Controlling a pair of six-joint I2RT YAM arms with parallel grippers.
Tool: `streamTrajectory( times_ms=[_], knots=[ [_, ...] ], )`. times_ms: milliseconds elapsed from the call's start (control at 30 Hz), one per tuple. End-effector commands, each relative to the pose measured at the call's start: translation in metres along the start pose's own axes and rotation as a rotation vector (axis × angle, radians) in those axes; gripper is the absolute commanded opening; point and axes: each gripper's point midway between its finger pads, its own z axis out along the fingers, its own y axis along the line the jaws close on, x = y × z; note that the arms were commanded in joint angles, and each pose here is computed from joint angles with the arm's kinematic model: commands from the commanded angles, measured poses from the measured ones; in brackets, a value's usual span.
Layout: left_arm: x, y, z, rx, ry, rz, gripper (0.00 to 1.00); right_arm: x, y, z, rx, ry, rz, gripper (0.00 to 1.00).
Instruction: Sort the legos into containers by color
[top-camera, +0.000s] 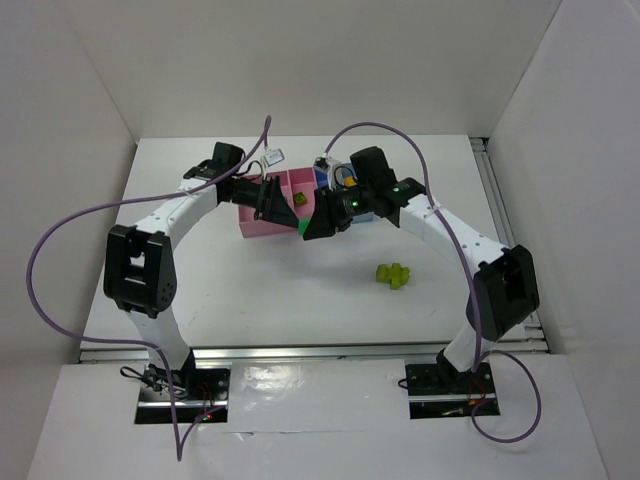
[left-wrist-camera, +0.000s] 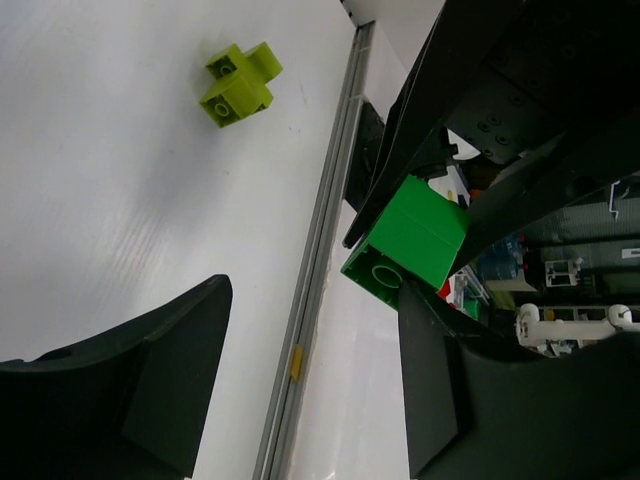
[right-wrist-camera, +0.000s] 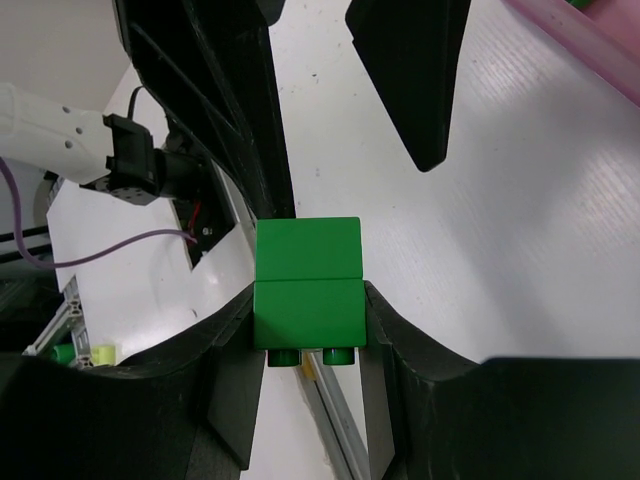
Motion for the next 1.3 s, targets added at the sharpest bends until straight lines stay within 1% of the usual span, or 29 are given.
streamTrajectory(
  times_ms=[0,67,167,233,400,500,533,600,633,767,900,1000,1033,1067,1100,1133,1167,1267],
  knots=[
    [-0.009,-0.040,-0.003,0.158,-0.019,0.102,0.74,-0.002,0.012,0.008,-0.069,0.005,-0.021,0.13],
    [-0.012,-0.037,-0.010,0.154,-0.043,0.106,0.74,0.005,0.009,0.011,-0.067,0.014,-0.002,0.13],
    [-0.014,-0.031,-0.019,0.123,-0.067,0.091,0.74,0.001,0.010,0.005,-0.064,-0.006,-0.013,0.13],
    [-0.016,-0.033,-0.027,0.144,-0.080,0.088,0.74,-0.001,0.011,0.005,-0.065,-0.012,-0.009,0.13],
    [-0.017,-0.041,-0.029,0.196,-0.078,0.114,0.79,0.001,0.012,0.006,-0.076,-0.011,-0.001,0.13],
    [-0.015,-0.045,-0.029,0.226,-0.073,0.116,0.80,-0.002,0.012,0.006,-0.078,-0.020,-0.002,0.13],
    [-0.013,-0.047,-0.026,0.232,-0.064,0.118,0.83,-0.003,0.014,0.006,-0.089,-0.024,-0.009,0.13],
    [-0.010,-0.052,-0.018,0.248,-0.044,0.122,0.83,-0.001,0.013,0.008,-0.096,-0.015,-0.001,0.13],
    [-0.007,-0.046,-0.013,0.231,-0.035,0.099,0.84,-0.004,0.016,0.007,-0.106,-0.019,-0.008,0.13],
    [0.000,-0.037,0.009,0.205,0.009,0.083,0.84,-0.004,0.012,0.011,-0.105,-0.013,-0.001,0.13],
    [-0.001,-0.045,0.014,0.216,0.024,0.095,0.83,-0.006,0.014,0.010,-0.105,-0.014,-0.002,0.13],
    [-0.007,-0.052,0.012,0.236,0.020,0.118,0.67,-0.004,0.013,0.012,-0.113,-0.006,0.004,0.13],
    [-0.007,-0.052,0.012,0.237,0.020,0.118,0.61,-0.006,0.013,0.012,-0.114,-0.012,-0.002,0.13],
    [-0.006,-0.054,0.011,0.246,0.021,0.118,0.49,-0.009,0.014,0.012,-0.117,-0.023,-0.004,0.13],
    [-0.006,-0.054,0.011,0.246,0.020,0.127,0.44,-0.006,0.014,0.013,-0.127,-0.019,-0.003,0.13],
    [-0.006,-0.055,0.011,0.255,0.021,0.128,0.40,-0.008,0.011,0.011,-0.121,-0.024,0.011,0.13],
    [-0.005,-0.052,0.012,0.254,0.026,0.110,0.38,-0.007,0.010,0.012,-0.122,-0.026,0.009,0.13],
    [-0.004,-0.054,0.011,0.267,0.026,0.119,0.31,-0.011,0.013,0.007,-0.138,-0.039,0.016,0.13]
  ],
)
